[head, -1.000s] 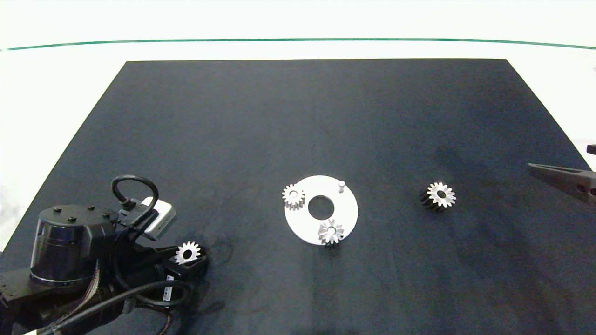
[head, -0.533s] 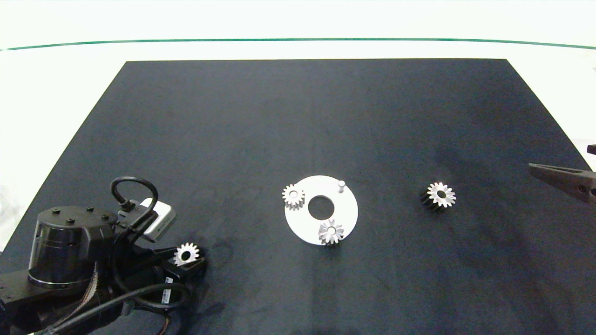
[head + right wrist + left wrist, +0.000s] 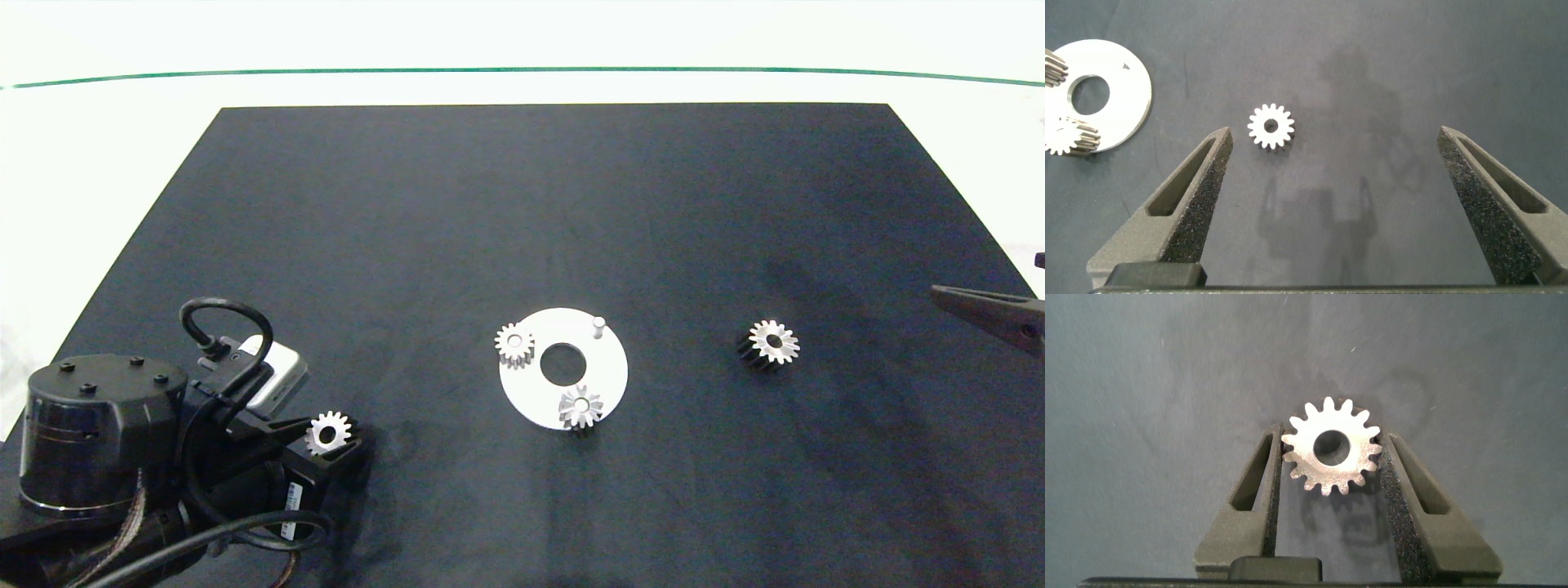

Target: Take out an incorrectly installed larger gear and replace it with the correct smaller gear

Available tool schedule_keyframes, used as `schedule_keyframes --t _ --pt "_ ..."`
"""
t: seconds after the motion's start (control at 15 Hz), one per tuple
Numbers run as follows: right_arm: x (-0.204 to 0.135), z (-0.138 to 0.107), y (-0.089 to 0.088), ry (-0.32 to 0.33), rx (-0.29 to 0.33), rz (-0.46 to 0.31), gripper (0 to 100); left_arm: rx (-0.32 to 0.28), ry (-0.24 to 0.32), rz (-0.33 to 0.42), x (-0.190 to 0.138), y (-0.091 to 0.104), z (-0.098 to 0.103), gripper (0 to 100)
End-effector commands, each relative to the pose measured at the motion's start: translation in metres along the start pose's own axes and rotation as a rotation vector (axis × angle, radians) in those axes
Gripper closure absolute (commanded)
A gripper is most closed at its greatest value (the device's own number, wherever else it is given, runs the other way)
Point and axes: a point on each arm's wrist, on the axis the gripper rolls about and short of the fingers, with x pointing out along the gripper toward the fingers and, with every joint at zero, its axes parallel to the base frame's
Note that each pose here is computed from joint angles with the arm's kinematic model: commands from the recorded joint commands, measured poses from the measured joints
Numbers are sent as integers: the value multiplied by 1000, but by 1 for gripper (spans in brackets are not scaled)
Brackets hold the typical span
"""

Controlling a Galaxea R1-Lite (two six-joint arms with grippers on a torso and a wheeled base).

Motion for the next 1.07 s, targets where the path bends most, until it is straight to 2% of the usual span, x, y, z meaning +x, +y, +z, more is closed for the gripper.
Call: schedule_keyframes --t 0.07,0.4,0.47,0.53,0.73,1.07 --pt "-4 2 0 -16 0 2 0 26 -80 -35 -6 -13 21 81" --pt "-25 3 -1 -56 10 -17 0 100 -95 -126 -19 -39 65 81" --pt "-28 4 -1 -63 10 -21 0 108 -95 -137 -18 -43 69 81" --pt "-37 5 -1 -91 9 -25 0 133 -106 -174 -15 -58 77 81" --pt "-52 7 -1 -127 8 -30 0 170 -97 -209 1 -79 88 81" --pt "-55 6 -1 -126 17 -29 0 201 -95 -246 24 -108 102 81"
